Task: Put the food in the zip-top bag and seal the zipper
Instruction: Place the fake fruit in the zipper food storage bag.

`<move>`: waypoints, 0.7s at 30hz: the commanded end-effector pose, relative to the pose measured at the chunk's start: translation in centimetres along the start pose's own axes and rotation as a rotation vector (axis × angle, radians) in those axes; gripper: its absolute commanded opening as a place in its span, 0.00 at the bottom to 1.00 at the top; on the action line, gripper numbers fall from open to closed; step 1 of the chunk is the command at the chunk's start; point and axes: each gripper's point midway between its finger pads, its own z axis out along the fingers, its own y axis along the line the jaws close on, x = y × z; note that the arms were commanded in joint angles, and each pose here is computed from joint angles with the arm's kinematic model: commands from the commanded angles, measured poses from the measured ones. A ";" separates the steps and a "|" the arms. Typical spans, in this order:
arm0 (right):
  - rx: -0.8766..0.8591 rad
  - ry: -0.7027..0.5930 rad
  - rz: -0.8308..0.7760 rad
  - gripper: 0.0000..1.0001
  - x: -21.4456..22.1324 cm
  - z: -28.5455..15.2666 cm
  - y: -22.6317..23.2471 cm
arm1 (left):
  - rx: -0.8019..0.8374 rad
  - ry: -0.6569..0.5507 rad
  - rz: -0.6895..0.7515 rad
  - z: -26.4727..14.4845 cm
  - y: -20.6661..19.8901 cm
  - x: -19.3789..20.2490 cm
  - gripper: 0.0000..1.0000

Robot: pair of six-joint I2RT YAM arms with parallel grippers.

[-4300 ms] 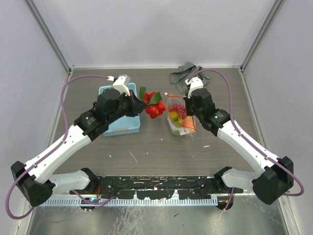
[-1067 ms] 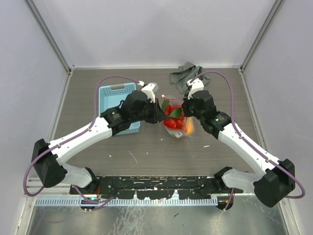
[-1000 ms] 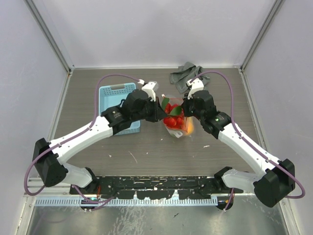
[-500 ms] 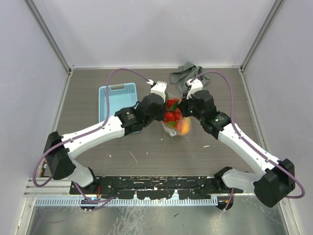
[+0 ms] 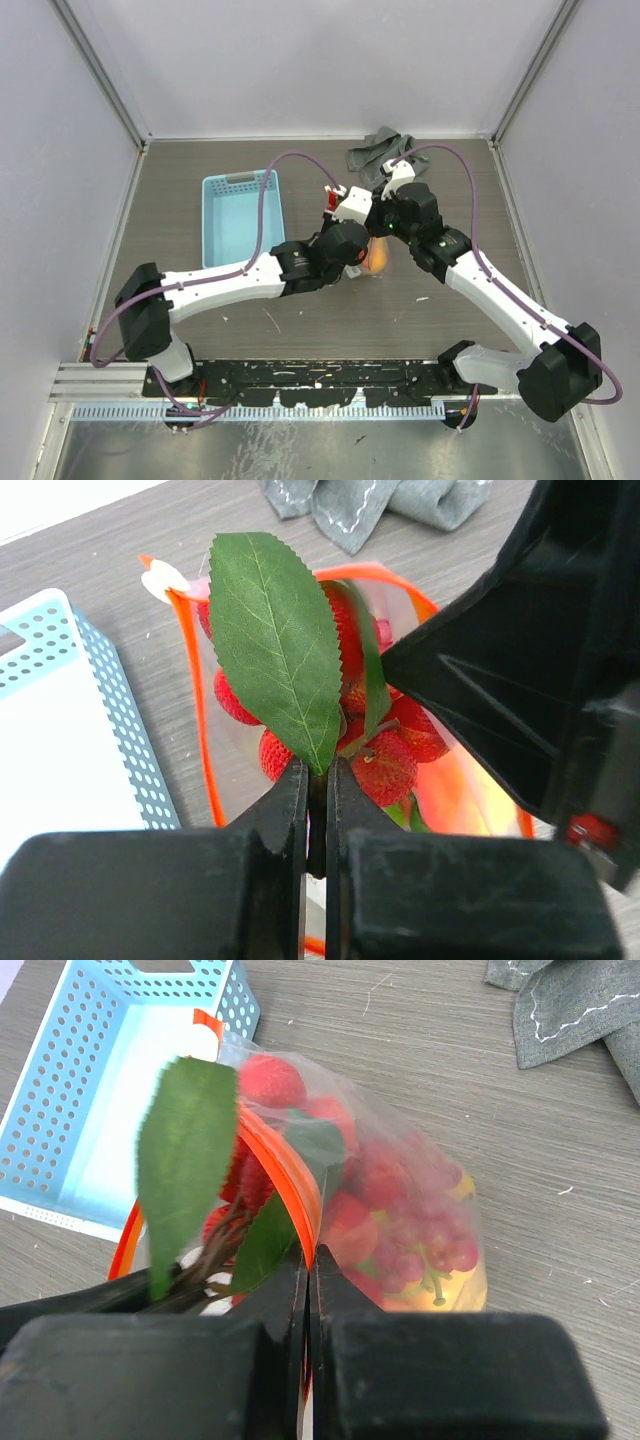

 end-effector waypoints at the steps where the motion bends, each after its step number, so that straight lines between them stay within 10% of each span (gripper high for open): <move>1: -0.034 -0.085 0.016 0.00 -2.4 -0.3 0.9 | -0.049 -0.039 -0.041 1.2 -0.2 -0.5 0.00; 21: 0.008 -0.091 0.010 0.00 -2.1 -0.3 0.0 | 0.074 0.196 -0.022 1.0 -3.8 7.9 0.24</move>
